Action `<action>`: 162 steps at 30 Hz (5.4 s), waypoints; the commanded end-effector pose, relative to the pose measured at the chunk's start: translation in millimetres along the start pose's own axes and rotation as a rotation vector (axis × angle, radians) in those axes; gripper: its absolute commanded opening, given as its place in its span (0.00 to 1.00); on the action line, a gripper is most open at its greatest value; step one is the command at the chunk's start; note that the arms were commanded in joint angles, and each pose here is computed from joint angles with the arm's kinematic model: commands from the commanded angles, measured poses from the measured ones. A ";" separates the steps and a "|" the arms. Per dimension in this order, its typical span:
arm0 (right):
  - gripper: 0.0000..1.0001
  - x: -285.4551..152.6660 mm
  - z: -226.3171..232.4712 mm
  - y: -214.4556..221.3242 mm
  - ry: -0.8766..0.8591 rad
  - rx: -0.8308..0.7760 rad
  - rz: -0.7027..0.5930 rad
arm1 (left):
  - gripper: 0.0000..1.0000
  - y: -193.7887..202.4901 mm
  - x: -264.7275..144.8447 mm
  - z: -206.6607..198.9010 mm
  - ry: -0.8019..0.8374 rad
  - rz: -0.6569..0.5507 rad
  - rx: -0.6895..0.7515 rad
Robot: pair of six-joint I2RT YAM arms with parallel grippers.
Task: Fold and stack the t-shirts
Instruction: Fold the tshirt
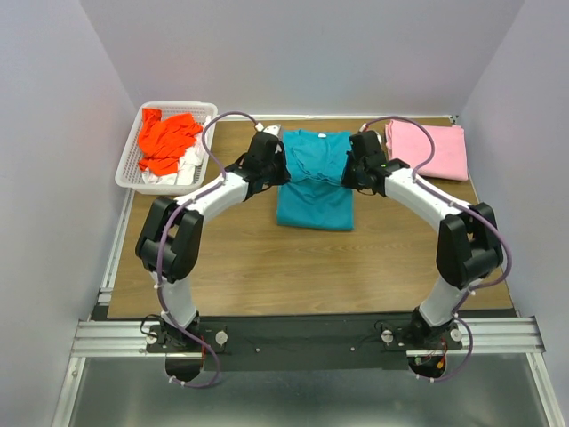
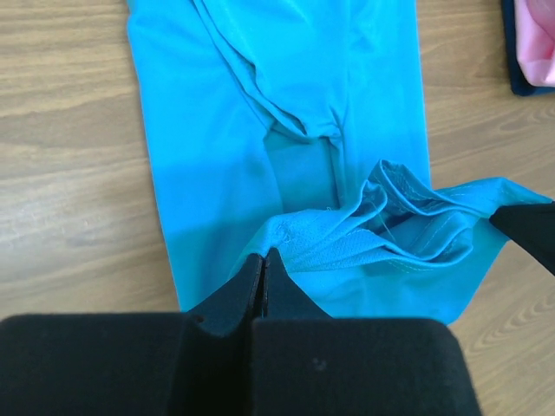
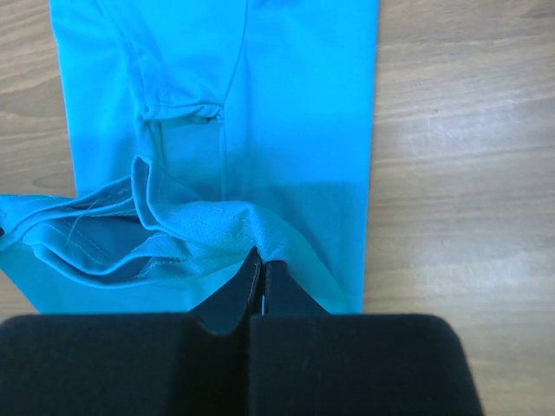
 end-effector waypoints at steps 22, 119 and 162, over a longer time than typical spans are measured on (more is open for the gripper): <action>0.19 84.2 -6.4 -21.8 0.045 0.044 0.050 | 0.36 0.6 65.6 37.6 0.017 0.092 0.015; 0.98 -22.7 -76.2 72.5 -0.049 0.148 0.146 | 0.11 133.9 -12.3 29.2 0.103 0.140 -0.086; 0.01 -23.4 -83.2 105.7 -0.150 0.022 0.310 | 0.00 131.4 -40.3 22.0 0.105 0.099 -0.081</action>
Point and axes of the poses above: each gripper's point midway between its finger pads, its own x axis out along the fingers, its own z axis along the line the jaws close on, y = z × x, the point moved 9 cm from there along -x, back along the fingers, and after that the axes turned 12 degrees about x, right-handed, at the moved point
